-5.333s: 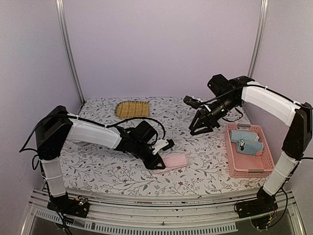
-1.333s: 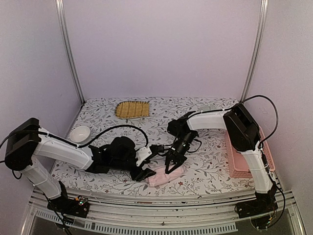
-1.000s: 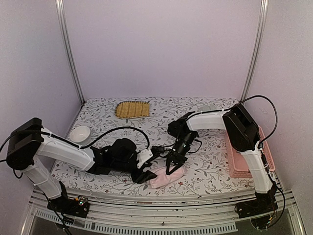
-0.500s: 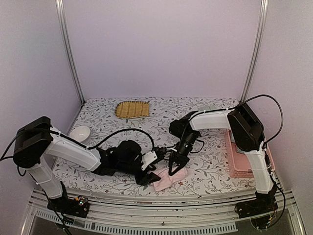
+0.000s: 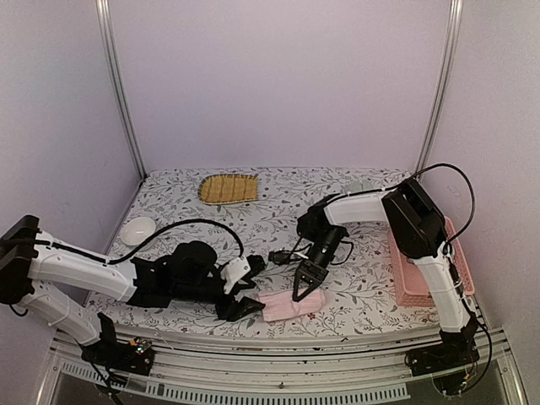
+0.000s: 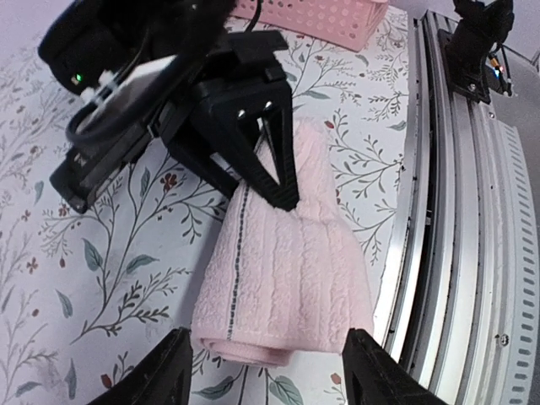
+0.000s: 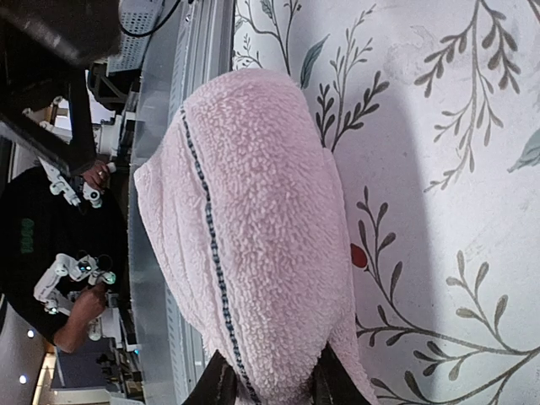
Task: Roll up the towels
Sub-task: Roll the towel at the center of the board.
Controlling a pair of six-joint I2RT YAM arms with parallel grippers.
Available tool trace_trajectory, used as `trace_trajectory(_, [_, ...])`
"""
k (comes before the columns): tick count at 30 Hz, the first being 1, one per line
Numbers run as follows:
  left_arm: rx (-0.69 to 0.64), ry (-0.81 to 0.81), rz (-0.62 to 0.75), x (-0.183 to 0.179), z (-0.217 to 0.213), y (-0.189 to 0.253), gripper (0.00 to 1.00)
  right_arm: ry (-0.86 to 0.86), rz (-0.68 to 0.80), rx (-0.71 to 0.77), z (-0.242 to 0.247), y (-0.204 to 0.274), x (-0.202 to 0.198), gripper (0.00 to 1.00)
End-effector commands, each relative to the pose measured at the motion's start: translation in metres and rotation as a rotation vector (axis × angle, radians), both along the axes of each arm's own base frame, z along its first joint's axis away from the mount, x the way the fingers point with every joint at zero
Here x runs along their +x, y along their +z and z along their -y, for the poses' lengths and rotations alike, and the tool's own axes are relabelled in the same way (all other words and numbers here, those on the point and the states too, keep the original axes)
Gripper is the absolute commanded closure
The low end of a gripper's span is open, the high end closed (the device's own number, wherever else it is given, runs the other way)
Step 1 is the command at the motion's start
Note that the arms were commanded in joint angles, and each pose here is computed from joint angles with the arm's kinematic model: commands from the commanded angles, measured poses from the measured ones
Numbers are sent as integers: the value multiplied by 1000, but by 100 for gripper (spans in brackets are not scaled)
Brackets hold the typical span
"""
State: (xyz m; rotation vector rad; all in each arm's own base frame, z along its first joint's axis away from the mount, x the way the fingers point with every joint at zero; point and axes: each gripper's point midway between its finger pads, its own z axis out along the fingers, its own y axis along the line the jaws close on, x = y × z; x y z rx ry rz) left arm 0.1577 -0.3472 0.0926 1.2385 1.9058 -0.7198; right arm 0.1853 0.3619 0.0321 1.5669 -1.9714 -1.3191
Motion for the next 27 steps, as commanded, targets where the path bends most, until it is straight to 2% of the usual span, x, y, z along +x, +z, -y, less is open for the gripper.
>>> trace_trajectory(1, [92,-74,127,-7,12,6,38,8,-106,-111,17,-32,-8,88])
trace_trajectory(5, [195,-163,195,-18,30,-11,39,-34,-156,-135,19,-42,-4,89])
trace_trajectory(9, [309,-205,264,-14,46,-36,37,-46,-183,-155,21,-49,-5,89])
trace_trajectory(14, [483,-158,397,8,45,-72,36,-44,-175,-155,22,-47,-4,88])
trace_trajectory(18, [573,-135,498,16,37,-88,38,-44,-175,-149,21,-45,-5,88])
trace_trajectory(24, [666,-89,611,28,25,-97,55,-60,-185,-116,16,-36,-3,84])
trace_trajectory(25, [661,-93,613,26,24,-97,58,-63,-184,-106,15,-33,-2,82])
trace_trajectory(27, [642,-86,610,26,25,-94,64,-75,-176,-80,13,-23,2,72])
